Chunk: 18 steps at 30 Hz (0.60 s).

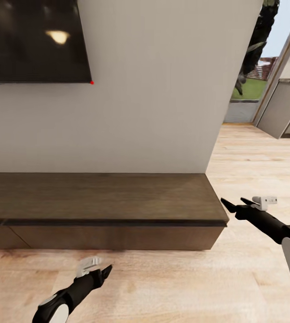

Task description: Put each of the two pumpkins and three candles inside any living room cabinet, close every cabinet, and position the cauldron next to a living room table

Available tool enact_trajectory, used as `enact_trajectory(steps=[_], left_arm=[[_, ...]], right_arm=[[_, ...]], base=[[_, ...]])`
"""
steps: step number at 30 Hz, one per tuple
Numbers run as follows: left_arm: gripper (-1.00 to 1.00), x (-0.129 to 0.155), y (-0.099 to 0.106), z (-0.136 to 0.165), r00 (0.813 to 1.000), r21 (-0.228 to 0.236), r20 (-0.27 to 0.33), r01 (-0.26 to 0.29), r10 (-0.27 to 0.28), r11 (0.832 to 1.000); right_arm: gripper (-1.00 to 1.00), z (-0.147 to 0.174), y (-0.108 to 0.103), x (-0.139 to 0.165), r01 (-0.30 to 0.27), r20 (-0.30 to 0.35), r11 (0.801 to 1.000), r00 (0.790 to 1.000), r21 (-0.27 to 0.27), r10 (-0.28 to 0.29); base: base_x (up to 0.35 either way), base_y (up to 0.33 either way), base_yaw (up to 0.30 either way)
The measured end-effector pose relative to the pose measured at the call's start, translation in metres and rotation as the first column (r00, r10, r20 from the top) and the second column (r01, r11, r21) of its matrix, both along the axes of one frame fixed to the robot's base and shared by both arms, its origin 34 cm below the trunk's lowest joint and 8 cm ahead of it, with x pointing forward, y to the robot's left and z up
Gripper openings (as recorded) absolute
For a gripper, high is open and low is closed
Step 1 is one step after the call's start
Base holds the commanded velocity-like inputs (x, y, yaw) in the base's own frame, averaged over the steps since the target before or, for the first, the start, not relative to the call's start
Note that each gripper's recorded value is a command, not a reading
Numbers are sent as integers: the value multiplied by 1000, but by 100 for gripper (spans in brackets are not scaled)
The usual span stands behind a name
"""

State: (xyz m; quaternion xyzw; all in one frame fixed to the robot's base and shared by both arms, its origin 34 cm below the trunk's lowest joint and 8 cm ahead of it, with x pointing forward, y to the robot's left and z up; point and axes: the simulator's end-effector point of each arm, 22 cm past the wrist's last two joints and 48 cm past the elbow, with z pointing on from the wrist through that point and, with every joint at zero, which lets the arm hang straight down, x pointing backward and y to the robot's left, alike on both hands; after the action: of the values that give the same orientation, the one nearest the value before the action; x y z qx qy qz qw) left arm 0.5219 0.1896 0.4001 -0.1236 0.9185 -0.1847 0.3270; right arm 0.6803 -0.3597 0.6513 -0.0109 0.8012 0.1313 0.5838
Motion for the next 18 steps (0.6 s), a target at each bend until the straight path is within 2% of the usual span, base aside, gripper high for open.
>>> enact_trajectory(steps=[5, 18], left_arm=[[100, -3, 10, 23, 999, -14, 18, -36, 36, 999], [100, 5, 10, 70, 997, -28, 59, -47, 48, 999]], right_arm=[[100, 16, 1, 1, -9, 9, 1000, 1000, 2, 9], [100, 55, 4, 5, -13, 28, 1000, 1000, 10, 13]], base=[[0, 0, 0], [0, 0, 0]])
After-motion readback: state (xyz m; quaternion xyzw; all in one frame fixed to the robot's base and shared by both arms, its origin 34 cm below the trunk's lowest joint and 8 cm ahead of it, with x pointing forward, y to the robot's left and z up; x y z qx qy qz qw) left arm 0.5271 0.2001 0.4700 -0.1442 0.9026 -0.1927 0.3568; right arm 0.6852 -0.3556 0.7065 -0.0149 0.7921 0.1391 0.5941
